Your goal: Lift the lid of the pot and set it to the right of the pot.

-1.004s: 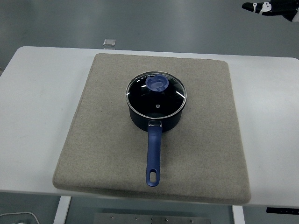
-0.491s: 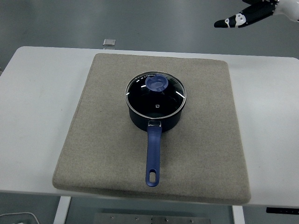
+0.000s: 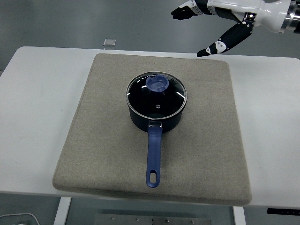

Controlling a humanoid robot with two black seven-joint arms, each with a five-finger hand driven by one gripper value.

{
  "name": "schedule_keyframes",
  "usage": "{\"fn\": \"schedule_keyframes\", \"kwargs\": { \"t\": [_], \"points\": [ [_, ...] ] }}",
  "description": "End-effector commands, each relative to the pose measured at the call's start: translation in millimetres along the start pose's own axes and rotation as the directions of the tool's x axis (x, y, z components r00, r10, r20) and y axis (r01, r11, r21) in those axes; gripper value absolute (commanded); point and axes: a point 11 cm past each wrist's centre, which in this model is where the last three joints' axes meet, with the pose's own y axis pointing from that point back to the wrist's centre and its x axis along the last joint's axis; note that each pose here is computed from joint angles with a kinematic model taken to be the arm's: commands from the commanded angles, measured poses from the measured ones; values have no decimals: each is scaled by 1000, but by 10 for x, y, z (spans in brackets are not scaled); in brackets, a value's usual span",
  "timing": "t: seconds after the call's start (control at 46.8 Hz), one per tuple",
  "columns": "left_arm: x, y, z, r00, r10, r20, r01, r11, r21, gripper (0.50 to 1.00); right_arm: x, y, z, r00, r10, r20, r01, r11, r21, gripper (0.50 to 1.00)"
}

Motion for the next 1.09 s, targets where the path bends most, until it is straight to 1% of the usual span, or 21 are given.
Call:
{"fn": "schedule_keyframes", "kwargs": {
  "t": [0.0, 0.064, 0.192, 0.299, 0.449, 0.556, 0.62, 0.726, 0.919, 1.026, 1.068],
  "points": [
    [-1, 0, 2, 1000, 0, 0, 0, 1000, 0, 1000, -54, -38, -34, 999, -20, -36, 21, 1000, 4, 903],
    [-2, 1, -7, 1000, 0, -1, 0, 1000, 1, 1000, -87, -61, -58, 997, -35, -61, 36, 999, 5, 903],
    [-1, 0, 2, 1000, 0, 0, 0, 1000, 0, 1000, -132, -95, -68, 990, -57, -130, 57, 998, -7, 903],
    [-1, 0, 2, 1000, 0, 0, 0, 1000, 0, 1000, -162, -119, -76, 988, -64, -139, 64, 998, -3, 903],
    [-1, 0, 2, 1000, 0, 0, 0, 1000, 0, 1000, -220, -136, -30, 985, -65, -157, 64, 998, -12, 903],
    [-1, 0, 2, 1000, 0, 0, 0, 1000, 0, 1000, -292, -133, 35, 986, -62, -158, 59, 998, -19, 903],
    [10, 0, 0, 1000, 3, 0, -3, 1000, 0, 1000, -314, -178, 24, 984, -55, -170, 54, 998, -10, 903],
    [9, 1, -9, 1000, 3, 0, -3, 1000, 2, 1000, -369, -264, 6, 977, -65, -201, 66, 998, -1, 903],
    [10, 0, 0, 1000, 3, 0, -3, 1000, 0, 1000, -464, -287, 59, 974, -70, -217, 70, 998, -5, 903],
    [10, 0, 0, 1000, 3, 0, -3, 1000, 0, 1000, -546, -353, 53, 975, -77, -207, 80, 997, 10, 903],
    [10, 0, 0, 1000, 3, 0, -3, 1000, 0, 1000, -553, -362, 56, 975, -75, -210, 79, 997, 10, 903]
  ]
}}
